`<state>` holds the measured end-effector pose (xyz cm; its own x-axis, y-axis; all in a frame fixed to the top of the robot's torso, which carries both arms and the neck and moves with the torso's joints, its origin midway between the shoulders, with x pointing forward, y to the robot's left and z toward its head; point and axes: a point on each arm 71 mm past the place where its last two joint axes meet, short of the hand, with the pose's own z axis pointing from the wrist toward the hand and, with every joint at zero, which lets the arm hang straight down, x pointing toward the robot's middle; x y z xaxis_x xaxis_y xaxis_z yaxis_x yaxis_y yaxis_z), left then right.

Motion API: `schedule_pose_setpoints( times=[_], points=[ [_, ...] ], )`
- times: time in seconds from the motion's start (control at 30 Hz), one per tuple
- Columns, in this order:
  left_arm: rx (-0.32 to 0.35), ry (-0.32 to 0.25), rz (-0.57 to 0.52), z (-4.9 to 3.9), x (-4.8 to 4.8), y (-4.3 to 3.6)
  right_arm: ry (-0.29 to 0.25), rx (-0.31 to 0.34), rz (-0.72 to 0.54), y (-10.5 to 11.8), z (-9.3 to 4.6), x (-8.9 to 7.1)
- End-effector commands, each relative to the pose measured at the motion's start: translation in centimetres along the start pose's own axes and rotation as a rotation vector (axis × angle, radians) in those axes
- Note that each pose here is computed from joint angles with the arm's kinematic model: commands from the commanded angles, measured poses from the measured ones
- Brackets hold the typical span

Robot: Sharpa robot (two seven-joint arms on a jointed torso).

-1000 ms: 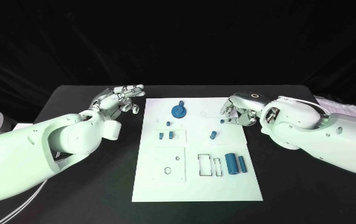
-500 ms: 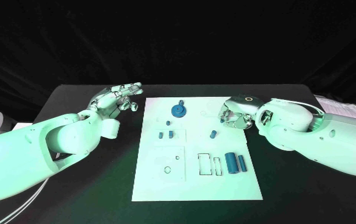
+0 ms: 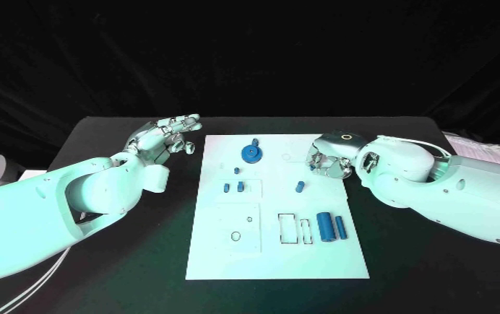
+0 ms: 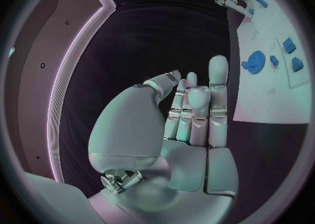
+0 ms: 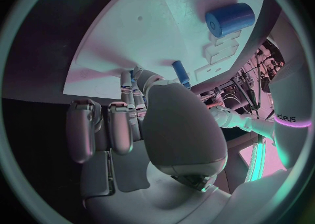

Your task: Assemble the parts on the task board

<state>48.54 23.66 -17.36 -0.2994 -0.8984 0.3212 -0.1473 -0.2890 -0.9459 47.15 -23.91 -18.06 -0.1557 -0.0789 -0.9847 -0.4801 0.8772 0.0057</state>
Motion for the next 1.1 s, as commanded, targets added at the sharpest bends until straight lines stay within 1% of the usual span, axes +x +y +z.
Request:
schedule_pose_setpoints(
  times=[0.03,0.33,0.53,0.63,0.87,1.1],
  points=[
    [0.004,0.016,-0.013,-0.04,0.2,-0.05,0.062,0.005,-0.028,0.2,0.1,1.0],
    [0.001,0.015,-0.011,-0.09,0.2,-0.04,0.089,0.012,-0.063,0.4,0.4,1.3],
    [0.0,0.015,-0.009,-0.12,0.17,-0.04,0.082,0.012,-0.084,0.6,0.4,1.3],
    [-0.001,0.015,-0.008,-0.14,0.15,-0.04,0.059,0.007,-0.085,0.8,0.4,1.1],
    [-0.003,0.012,-0.004,-0.18,0.06,-0.05,-0.016,0.003,-0.07,1.3,0.3,0.5],
    [-0.005,0.012,-0.001,-0.23,0.02,-0.05,-0.051,0.008,-0.058,1.4,0.2,0.2]
  ],
)
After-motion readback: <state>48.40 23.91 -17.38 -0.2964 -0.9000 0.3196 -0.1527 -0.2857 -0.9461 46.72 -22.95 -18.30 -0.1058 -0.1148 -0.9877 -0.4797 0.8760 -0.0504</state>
